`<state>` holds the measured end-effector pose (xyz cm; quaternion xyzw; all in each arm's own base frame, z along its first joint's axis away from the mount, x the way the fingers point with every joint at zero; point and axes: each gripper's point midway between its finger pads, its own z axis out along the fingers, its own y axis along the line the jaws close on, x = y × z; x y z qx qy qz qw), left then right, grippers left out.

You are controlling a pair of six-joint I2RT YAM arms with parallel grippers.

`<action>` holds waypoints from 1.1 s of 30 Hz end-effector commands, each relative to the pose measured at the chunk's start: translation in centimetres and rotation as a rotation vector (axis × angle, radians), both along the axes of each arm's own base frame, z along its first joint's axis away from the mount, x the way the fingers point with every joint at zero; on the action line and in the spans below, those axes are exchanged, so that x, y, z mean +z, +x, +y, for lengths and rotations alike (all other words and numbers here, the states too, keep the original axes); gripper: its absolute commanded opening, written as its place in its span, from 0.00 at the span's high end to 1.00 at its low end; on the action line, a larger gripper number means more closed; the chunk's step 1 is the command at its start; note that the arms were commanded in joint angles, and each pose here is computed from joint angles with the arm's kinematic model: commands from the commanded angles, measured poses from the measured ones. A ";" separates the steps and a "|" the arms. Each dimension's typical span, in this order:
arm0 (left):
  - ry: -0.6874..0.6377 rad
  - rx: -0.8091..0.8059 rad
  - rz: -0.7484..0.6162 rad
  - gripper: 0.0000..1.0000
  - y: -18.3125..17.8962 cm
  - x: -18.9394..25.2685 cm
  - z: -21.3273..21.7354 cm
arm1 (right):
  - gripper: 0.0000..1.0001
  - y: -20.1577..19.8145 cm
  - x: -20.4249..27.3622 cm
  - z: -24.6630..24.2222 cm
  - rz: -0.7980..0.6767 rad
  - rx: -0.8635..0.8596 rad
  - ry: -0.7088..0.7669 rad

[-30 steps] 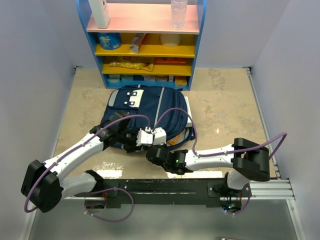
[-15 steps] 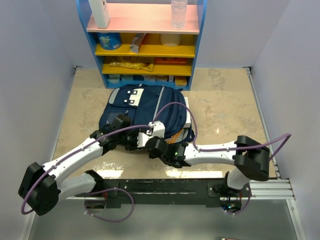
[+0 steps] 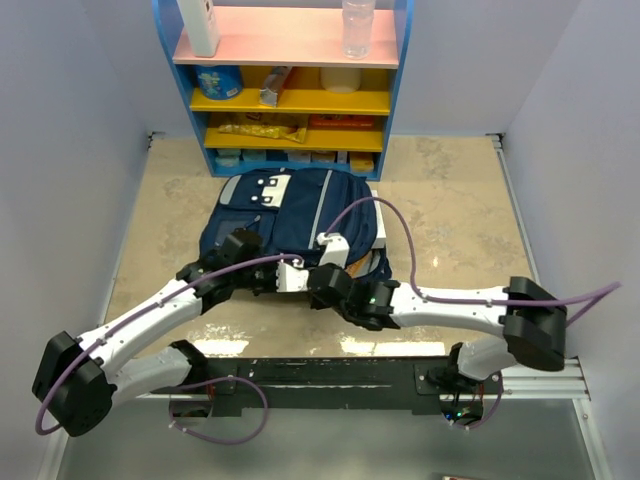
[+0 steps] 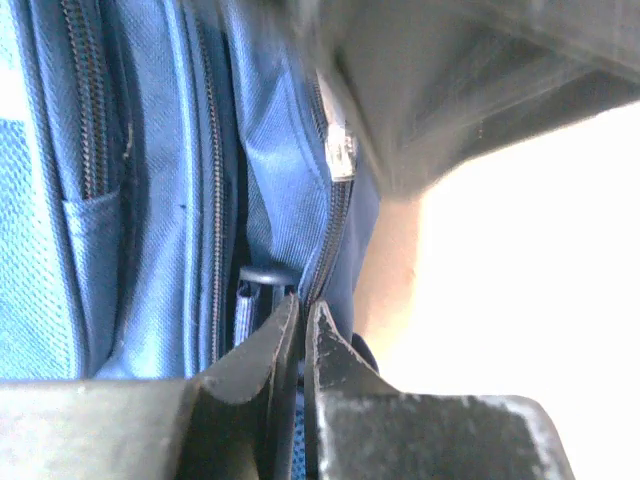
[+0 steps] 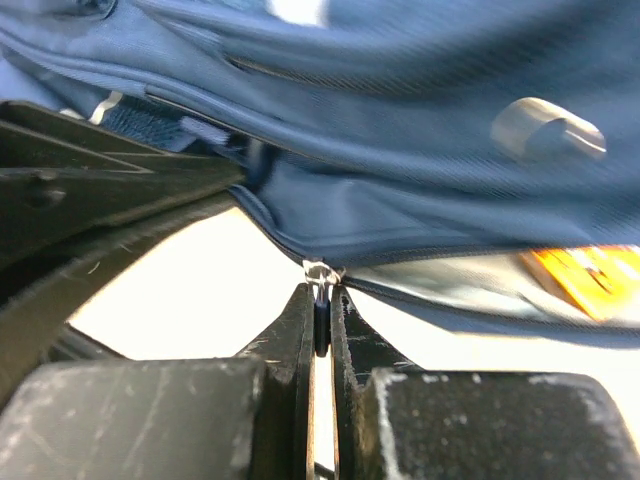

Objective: Pack the student bag
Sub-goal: Zip the student bag at the center of the board.

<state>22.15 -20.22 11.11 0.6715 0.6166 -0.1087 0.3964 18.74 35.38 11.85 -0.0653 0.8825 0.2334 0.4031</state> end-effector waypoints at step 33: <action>0.040 0.264 0.112 1.00 1.5 1.5 8.7 | 1.00 4.8 2.3 -15.3 -0.147 -0.354 -0.180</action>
